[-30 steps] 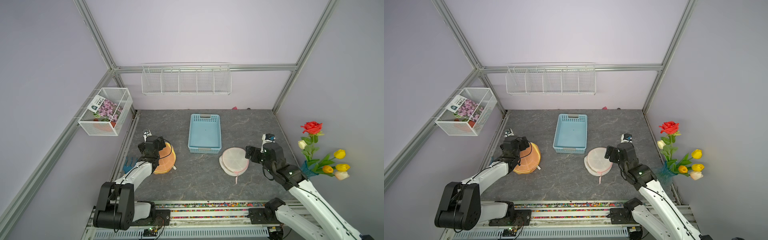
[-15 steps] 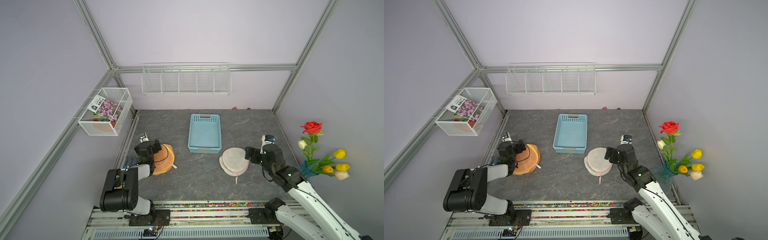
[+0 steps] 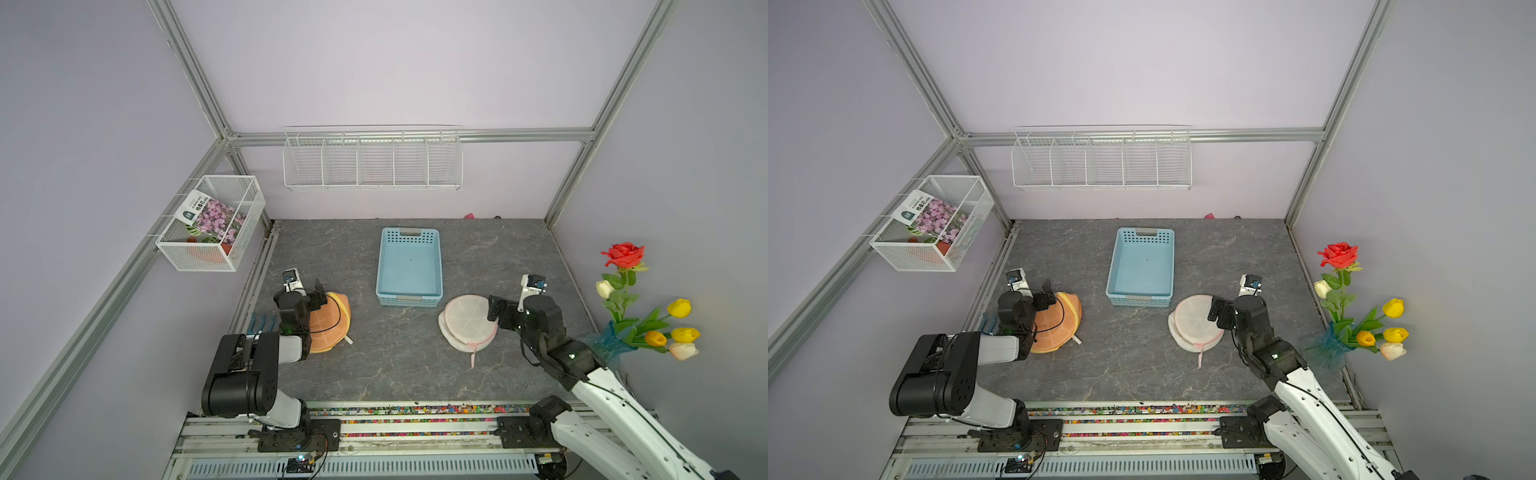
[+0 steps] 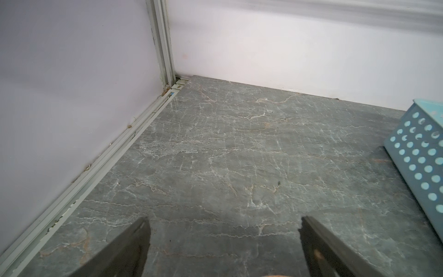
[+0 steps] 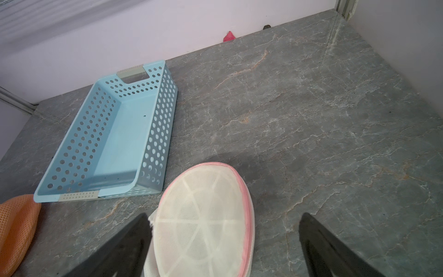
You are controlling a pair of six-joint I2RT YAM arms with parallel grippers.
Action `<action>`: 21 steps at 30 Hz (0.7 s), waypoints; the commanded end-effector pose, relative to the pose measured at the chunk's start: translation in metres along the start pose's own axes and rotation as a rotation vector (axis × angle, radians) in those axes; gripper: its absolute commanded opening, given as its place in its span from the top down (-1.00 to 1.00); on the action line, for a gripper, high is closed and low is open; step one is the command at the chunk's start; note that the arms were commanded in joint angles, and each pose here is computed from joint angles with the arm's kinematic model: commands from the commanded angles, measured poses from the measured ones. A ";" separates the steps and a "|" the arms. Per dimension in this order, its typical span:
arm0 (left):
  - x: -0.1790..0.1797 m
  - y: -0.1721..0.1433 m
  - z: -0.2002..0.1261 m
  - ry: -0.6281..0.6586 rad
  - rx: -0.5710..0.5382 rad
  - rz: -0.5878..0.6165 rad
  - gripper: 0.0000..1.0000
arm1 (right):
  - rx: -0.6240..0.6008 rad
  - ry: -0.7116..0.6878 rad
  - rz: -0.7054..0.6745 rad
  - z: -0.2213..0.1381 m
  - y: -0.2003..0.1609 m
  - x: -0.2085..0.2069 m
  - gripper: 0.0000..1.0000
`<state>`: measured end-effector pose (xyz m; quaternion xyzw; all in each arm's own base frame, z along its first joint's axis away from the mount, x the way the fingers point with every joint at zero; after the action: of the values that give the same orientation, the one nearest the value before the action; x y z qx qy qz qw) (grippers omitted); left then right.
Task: Turn the laundry bag inside out
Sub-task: Reset both arms
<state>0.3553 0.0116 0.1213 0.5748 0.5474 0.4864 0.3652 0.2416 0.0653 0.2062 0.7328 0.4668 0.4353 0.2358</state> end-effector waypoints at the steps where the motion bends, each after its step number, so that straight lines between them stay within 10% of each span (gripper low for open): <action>1: 0.001 0.008 0.002 0.011 -0.018 0.011 -1.00 | -0.024 -0.029 -0.034 0.008 -0.002 -0.004 -0.97; 10: 0.001 0.008 0.002 0.011 -0.017 0.010 -1.00 | -0.211 -0.417 -0.265 0.035 0.019 -0.041 -0.95; 21: 0.001 0.008 0.002 0.011 -0.016 0.009 -1.00 | -0.377 -0.338 -0.337 0.103 0.017 -0.062 -0.95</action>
<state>0.3551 0.0125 0.1211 0.5736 0.5493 0.4876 0.3627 0.3038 0.0069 0.1117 0.6889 0.4789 0.2711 0.4717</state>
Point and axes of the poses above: each gripper's point midway between its finger pads, its own z axis out along the fingers, its own x axis along the line the jaws close on, y = z × x, the point moved 4 cm from there along -z, back along the fingers, and after that the axes turned 13 degrees about z, right-handed, at the moved point
